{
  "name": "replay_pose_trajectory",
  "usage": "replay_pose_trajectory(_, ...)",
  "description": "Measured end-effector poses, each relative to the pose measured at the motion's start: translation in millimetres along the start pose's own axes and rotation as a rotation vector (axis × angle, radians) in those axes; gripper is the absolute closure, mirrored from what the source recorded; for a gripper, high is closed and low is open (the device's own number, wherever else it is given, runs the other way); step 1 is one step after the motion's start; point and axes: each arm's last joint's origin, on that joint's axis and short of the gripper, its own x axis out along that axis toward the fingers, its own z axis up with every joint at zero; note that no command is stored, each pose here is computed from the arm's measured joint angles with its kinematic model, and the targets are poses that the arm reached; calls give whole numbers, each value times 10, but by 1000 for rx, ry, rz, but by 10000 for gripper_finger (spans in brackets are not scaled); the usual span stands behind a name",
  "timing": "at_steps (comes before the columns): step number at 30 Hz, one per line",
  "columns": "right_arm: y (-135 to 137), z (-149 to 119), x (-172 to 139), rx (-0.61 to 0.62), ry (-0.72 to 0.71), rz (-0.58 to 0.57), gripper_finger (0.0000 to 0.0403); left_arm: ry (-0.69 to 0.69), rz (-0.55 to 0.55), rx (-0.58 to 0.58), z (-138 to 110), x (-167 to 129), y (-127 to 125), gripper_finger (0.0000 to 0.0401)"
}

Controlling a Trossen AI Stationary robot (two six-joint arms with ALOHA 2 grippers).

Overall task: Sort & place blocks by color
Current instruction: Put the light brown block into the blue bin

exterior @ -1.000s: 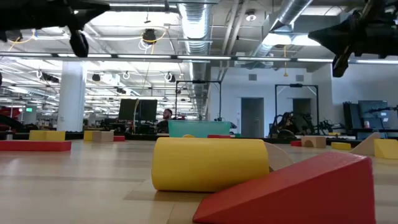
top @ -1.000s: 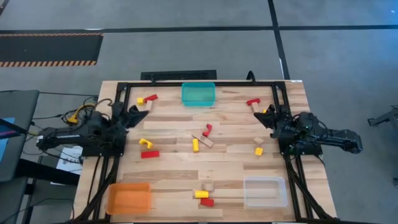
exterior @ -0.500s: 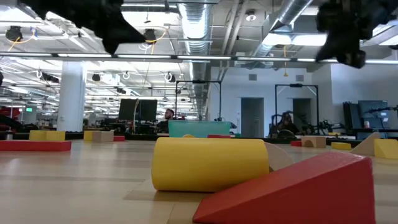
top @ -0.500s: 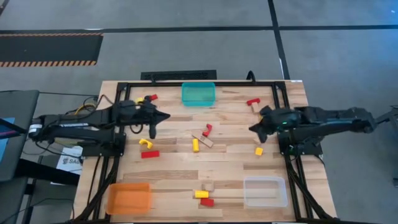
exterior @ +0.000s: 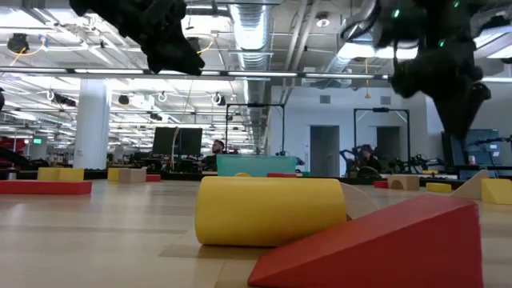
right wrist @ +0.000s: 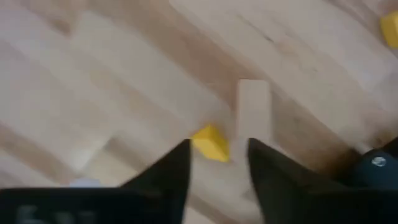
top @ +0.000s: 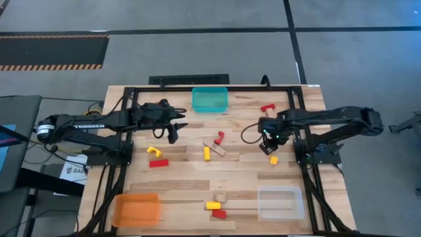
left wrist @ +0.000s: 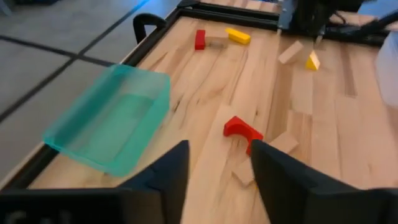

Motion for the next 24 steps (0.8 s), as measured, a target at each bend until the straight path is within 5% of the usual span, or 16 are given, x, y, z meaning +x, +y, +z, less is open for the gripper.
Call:
replay_pose_trajectory(5, -100, 96, 171, 13, 76, -42, 82, 7, 5, -65, 16, 18, -2, 151)
replay_pose_trajectory(10, -189, 118, 381, 34, 127, -80, 19, 8, 8, -72, 15, 18, -1, 108)
replay_pose_trajectory(24, -213, 163, 839, 47, 191, -96, 53, 8, 9, -96, 15, 18, -1, 100)
